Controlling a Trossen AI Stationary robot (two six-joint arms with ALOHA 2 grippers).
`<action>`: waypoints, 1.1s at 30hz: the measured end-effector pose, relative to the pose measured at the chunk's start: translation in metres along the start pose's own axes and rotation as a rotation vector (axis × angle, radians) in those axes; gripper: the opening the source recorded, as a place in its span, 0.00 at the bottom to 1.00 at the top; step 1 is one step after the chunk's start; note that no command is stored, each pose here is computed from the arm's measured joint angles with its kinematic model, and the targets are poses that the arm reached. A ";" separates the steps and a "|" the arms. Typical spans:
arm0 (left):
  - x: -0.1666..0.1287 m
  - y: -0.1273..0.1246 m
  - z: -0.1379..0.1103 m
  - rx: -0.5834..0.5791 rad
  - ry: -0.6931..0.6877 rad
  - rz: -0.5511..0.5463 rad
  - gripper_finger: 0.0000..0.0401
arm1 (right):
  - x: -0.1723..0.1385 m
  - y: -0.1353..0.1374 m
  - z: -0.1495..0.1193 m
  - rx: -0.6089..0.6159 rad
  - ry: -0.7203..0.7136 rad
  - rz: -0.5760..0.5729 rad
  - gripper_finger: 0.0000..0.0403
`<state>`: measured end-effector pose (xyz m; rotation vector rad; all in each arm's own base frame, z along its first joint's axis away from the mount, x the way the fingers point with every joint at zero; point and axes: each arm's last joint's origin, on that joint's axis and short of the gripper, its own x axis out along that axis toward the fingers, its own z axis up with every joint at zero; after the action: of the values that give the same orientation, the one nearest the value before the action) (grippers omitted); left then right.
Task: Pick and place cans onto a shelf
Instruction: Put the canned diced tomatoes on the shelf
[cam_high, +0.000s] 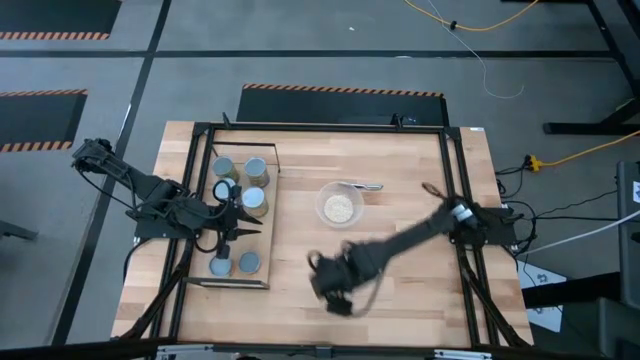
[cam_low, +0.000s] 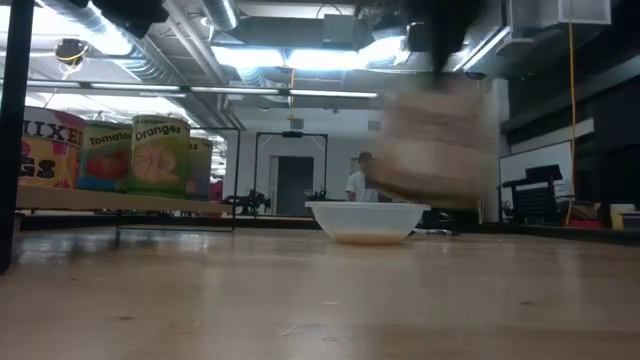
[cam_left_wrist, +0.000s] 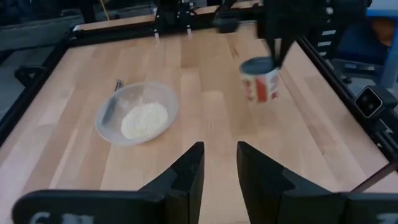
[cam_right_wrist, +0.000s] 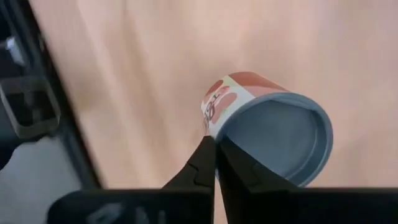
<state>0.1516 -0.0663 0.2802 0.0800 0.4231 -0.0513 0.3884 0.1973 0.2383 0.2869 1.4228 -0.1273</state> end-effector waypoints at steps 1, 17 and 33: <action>0.000 0.000 0.000 0.001 0.001 0.000 0.22 | -0.005 -0.009 0.012 -0.022 -0.032 0.006 0.02; -0.015 0.006 0.002 -0.023 -0.053 -0.007 0.22 | -0.052 -0.116 0.125 -0.317 -0.480 0.031 0.02; -0.068 0.028 0.006 -0.119 -0.278 -0.032 0.22 | -0.046 -0.118 0.157 -0.485 -0.737 0.061 0.02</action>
<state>0.0943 -0.0364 0.3153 -0.0507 0.1491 -0.0676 0.5012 0.0383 0.2882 -0.1189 0.6763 0.1543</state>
